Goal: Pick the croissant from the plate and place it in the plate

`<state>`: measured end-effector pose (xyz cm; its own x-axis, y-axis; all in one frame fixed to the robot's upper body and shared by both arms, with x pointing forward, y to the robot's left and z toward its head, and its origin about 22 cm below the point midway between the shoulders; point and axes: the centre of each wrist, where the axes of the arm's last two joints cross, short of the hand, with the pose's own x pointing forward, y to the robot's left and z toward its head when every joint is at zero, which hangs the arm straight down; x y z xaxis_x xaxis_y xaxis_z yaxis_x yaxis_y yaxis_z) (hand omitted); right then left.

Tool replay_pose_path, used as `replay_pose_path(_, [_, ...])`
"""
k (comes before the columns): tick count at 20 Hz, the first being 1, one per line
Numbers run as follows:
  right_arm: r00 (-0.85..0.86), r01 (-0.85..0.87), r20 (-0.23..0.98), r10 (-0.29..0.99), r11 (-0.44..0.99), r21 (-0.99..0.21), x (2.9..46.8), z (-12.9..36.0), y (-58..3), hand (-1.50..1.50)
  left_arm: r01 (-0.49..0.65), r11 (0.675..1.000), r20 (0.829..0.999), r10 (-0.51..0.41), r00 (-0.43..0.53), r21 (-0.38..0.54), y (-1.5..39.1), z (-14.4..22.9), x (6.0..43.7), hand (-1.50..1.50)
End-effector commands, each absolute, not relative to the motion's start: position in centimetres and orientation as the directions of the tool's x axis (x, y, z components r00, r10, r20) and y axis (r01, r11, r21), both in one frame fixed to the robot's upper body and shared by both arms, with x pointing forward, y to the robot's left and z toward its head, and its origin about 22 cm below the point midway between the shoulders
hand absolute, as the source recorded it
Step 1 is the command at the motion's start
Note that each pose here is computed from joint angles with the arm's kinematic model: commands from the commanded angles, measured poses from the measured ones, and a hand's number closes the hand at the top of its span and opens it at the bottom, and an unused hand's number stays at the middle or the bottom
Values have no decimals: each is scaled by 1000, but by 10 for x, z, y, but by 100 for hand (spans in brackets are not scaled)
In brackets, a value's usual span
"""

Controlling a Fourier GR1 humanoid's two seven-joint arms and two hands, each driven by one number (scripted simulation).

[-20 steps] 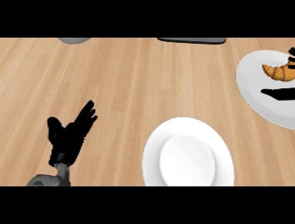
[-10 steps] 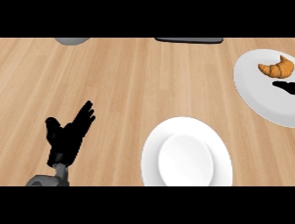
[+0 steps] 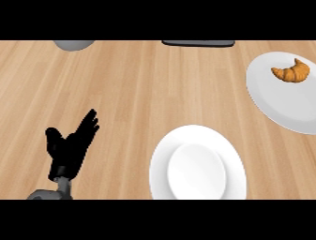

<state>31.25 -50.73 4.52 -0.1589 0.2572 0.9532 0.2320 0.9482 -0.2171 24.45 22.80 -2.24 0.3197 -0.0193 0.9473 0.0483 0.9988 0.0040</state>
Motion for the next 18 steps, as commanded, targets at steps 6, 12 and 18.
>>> replay_pose_path(6, [-135,94,947,290,956,-279,256,32,-546,-150,26,1000,932,-4,362,-6,224,-35,234,0])
replay_pose_path(12, [-119,86,928,353,935,-344,229,25,-560,-150,23,1000,928,-4,371,-4,233,-28,228,0])
replay_pose_path(18, [-113,78,924,365,930,-358,216,14,-560,-150,37,999,928,-13,372,-1,229,-32,241,0])
